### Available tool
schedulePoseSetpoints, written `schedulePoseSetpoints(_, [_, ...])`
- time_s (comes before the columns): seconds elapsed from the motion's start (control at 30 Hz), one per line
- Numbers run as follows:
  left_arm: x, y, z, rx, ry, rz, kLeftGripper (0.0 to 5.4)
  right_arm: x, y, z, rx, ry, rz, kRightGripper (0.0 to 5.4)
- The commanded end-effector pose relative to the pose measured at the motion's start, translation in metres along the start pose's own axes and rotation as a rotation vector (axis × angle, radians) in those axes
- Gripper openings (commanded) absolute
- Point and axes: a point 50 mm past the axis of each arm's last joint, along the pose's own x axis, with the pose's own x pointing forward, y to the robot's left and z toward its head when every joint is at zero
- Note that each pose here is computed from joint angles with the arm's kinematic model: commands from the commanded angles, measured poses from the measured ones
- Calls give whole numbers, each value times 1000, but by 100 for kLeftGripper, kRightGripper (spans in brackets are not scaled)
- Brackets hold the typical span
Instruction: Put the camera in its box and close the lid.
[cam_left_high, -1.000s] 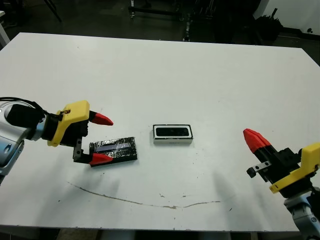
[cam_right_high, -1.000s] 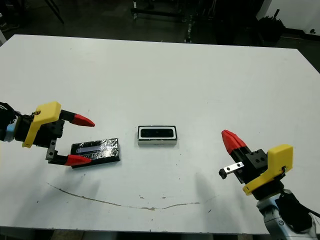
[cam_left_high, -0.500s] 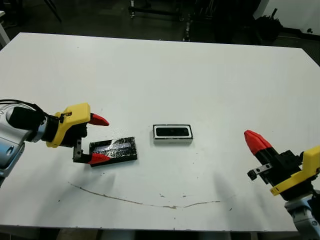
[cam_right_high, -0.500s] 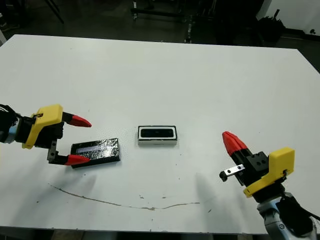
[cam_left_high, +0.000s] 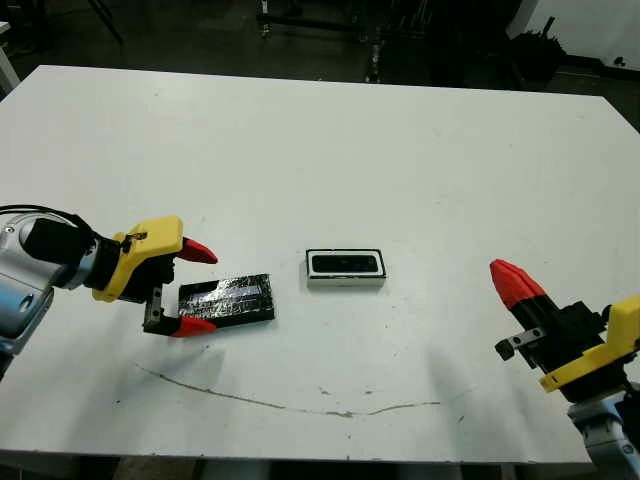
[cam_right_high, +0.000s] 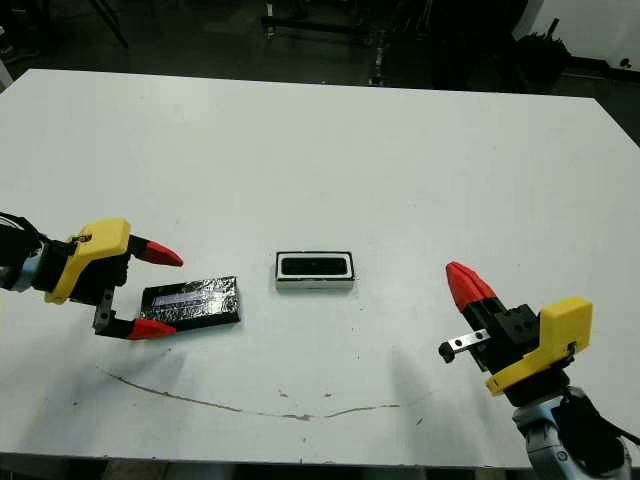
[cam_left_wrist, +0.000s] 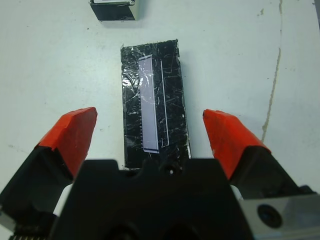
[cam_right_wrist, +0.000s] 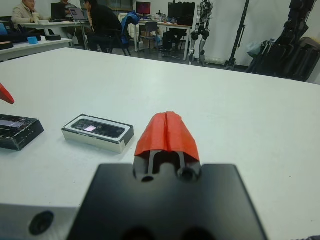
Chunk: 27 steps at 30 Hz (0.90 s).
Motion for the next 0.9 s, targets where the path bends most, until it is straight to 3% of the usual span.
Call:
schedulePoseSetpoints(0.03, [1,0,-2,25,29,15,540,-1,-1,-2,-7,4,-6,2])
schedulePoseSetpoints(0.3, [5,-2,-5,24,61,20,540,-2,-1,-2,-14,4,-7,2])
schedulePoseSetpoints(0.43, [8,-5,-2,94,54,-32,540,-2,-1,-2,-12,4,-7,2])
schedulePoseSetpoints(0.73, [10,-8,-2,-29,29,-136,540,-2,0,-2,-9,9,-9,2])
schedulePoseSetpoints(0.9, [10,-8,-3,-39,19,-148,540,-2,0,-3,-15,7,-8,2])
